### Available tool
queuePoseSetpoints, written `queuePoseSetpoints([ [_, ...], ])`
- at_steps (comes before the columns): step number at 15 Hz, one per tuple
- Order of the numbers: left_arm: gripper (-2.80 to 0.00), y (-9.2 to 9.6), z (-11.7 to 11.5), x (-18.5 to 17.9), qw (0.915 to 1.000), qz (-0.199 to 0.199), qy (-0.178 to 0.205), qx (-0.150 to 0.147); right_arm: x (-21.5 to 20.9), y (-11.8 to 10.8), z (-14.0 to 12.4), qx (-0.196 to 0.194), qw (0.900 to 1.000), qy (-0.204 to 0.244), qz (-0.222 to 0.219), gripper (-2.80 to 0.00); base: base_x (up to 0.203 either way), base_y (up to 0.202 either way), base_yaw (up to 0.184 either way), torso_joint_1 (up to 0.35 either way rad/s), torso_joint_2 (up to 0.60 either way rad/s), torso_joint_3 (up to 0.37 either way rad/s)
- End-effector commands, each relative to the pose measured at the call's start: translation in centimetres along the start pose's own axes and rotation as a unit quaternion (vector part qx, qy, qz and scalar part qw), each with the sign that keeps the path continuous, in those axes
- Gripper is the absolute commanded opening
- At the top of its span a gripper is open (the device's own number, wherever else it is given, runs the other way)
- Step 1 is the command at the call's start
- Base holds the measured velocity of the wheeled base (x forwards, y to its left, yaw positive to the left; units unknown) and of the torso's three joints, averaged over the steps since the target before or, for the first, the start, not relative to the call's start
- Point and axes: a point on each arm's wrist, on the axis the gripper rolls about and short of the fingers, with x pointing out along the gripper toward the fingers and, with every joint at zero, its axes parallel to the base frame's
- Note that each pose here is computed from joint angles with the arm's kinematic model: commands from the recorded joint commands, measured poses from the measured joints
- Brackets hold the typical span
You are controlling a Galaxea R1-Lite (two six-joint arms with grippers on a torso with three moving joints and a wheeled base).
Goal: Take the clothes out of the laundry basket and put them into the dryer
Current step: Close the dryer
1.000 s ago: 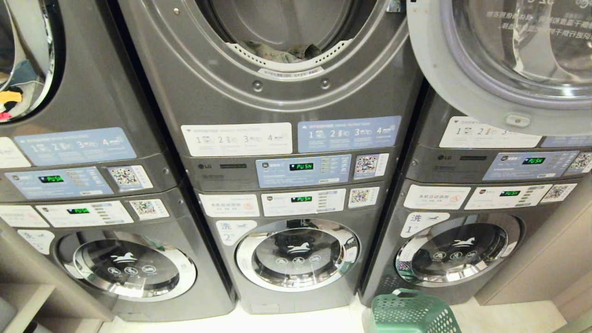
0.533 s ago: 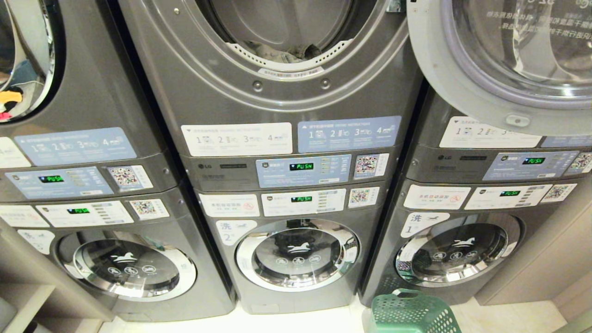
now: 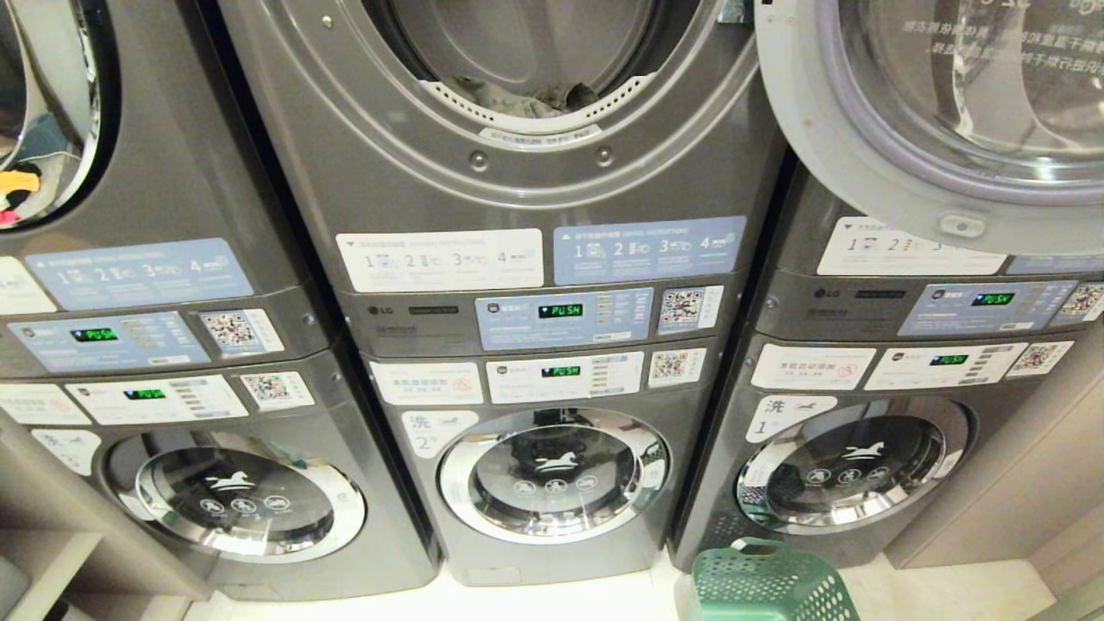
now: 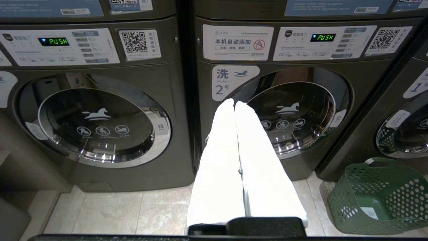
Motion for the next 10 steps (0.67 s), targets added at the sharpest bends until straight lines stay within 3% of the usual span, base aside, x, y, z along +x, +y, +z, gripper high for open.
queuePoseSetpoints([
  [1, -2.80, 0.0, 0.0, 0.0, 1.0000, 0.000, 0.000, 0.000, -0.7, 2.0, 1.6, -0.004, 1.000, -0.007, 0.027, -2.80, 0.000, 0.000, 0.000, 0.000, 0.00, 0.000],
  [5, -2.80, 0.0, 0.0, 0.0, 1.0000, 0.000, 0.001, 0.000, -4.3, 7.7, 3.5, 0.021, 0.997, 0.003, 0.070, -2.80, 0.000, 0.000, 0.000, 0.000, 0.00, 0.000],
  [8, -2.80, 0.0, 0.0, 0.0, 1.0000, 0.001, 0.000, 0.000, -9.7, 14.9, 5.1, 0.020, 0.992, -0.008, 0.121, -2.80, 0.000, 0.000, 0.000, 0.000, 0.00, 0.000],
  [10, -2.80, 0.0, 0.0, 0.0, 1.0000, 0.000, 0.000, 0.000, -14.6, 20.6, 6.4, -0.012, 0.986, -0.042, 0.158, -2.80, 0.000, 0.000, 0.000, 0.000, 0.00, 0.000],
])
